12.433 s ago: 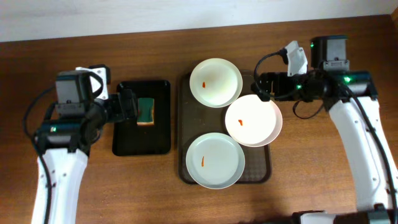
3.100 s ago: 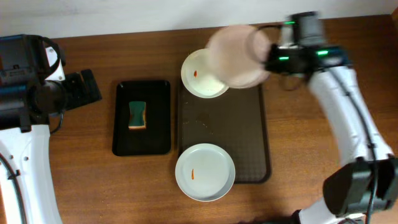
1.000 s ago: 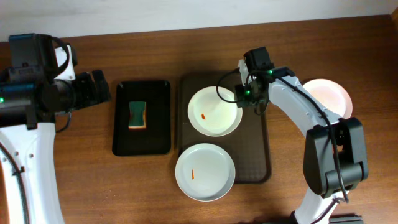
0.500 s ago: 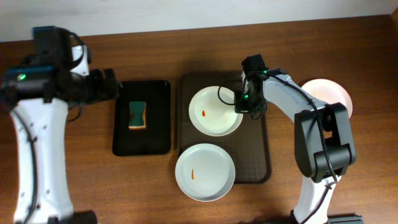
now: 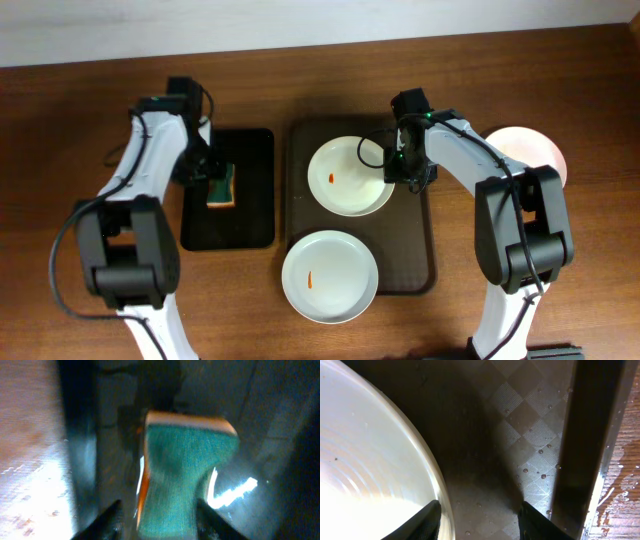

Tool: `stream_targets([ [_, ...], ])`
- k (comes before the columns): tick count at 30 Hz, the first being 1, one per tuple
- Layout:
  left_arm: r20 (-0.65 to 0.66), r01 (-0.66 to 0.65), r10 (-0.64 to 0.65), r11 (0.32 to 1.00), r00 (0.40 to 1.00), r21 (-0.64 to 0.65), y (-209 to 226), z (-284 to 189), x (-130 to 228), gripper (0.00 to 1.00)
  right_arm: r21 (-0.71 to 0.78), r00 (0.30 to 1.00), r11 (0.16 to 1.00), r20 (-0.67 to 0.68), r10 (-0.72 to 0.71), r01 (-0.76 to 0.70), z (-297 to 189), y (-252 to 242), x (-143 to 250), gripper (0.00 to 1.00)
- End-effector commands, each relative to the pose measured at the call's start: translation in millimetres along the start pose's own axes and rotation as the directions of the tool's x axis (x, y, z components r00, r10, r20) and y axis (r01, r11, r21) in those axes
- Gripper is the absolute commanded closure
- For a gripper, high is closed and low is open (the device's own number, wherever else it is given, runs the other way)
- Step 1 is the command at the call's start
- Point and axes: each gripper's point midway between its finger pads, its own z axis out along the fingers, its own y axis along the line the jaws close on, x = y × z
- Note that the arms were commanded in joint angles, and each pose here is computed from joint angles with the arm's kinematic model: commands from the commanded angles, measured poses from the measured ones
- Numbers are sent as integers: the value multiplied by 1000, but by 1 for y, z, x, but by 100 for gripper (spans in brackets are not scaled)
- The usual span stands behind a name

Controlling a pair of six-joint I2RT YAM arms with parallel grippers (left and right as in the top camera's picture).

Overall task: Clean dirty plates on tray and stack at the side
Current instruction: 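Grasp the sponge from the black tray with the left gripper, then scrub the held plate with the sponge in the left gripper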

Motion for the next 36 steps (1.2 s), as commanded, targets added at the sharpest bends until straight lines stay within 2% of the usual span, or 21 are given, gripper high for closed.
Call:
stream_targets([
  [1, -42, -30, 30, 1000, 999, 4, -13, 41, 8, 70, 13, 1000, 1000, 12, -2, 2, -3, -5, -2, 49],
  [3, -37, -52, 52, 999, 998, 5, -22, 57, 10, 79, 12, 1000, 1000, 12, -5, 4, -3, -4, -2, 49],
  [4, -36, -63, 63, 998, 997, 6, -26, 64, 12, 92, 10, 1000, 1000, 11, -4, 4, -3, -4, -2, 49],
  [5, -38, -66, 66, 998, 997, 5, -26, 65, 13, 100, 10, 1000, 1000, 11, -4, 4, -3, -4, -2, 49],
  [9, -31, -62, 62, 998, 998, 8, -27, 33, 10, 100, 10, 1000, 1000, 11, -4, 4, -3, -4, -2, 49],
  [10, -9, -62, 62, 998, 998, 11, -28, 18, 6, 89, 10, 1000, 1000, 11, -4, 4, -3, -4, -2, 49],
  [12, 32, -64, 64, 998, 997, 17, -29, -4, 2, 34, 10, 1000, 1000, 11, -4, 4, -3, -4, -2, 48],
  [13, 38, -64, 64, 998, 997, 18, -29, -7, 2, 29, 10, 1000, 1000, 12, -4, 4, -3, -4, -2, 48],
  [16, 14, -64, 63, 998, 998, 9, -26, -1, 9, 28, 10, 1000, 1000, 12, -4, 4, -3, -4, -2, 48],
  [18, 3, -64, 64, 998, 998, -24, -20, 11, 14, 35, 10, 1000, 1000, 14, -4, 4, -3, -4, -3, 48],
  [20, 2, -64, 64, 997, 998, -30, -17, 30, 21, 64, 9, 1000, 1000, 15, -4, 4, -3, -4, -3, 48],
  [21, 10, -63, 64, 998, 998, -28, -17, 41, 24, 85, 9, 1000, 1000, 15, -4, 4, -3, -4, -3, 48],
  [22, 13, -63, 63, 998, 998, -27, -16, 49, 26, 100, 9, 1000, 1000, 15, -4, 4, -3, -4, -3, 48],
  [26, 3, -60, 60, 998, 998, -24, -16, 50, 31, 100, 9, 1000, 1000, 15, -4, 4, -3, -4, -3, 48],
  [27, -5, -60, 60, 998, 998, -16, -17, 42, 32, 63, 9, 1000, 1000, 15, -4, 4, -3, -4, -3, 48],
  [28, -9, -59, 59, 998, 998, -10, -18, 30, 31, 37, 9, 1000, 1000, 15, -4, 4, -3, -4, -3, 48],
  [33, 37, -60, 60, 998, 998, -5, -22, -21, 18, 26, 9, 1000, 1000, 15, -4, 4, -3, -4, -3, 48],
  [34, 43, -60, 60, 998, 997, -15, -20, -22, 17, 30, 9, 1000, 1000, 15, -4, 4, -3, -4, -3, 48],
  [36, 45, -57, 60, 997, 997, -53, -13, -17, 15, 51, 9, 1000, 1000, 15, -4, 4, -3, -4, -3, 48],
])
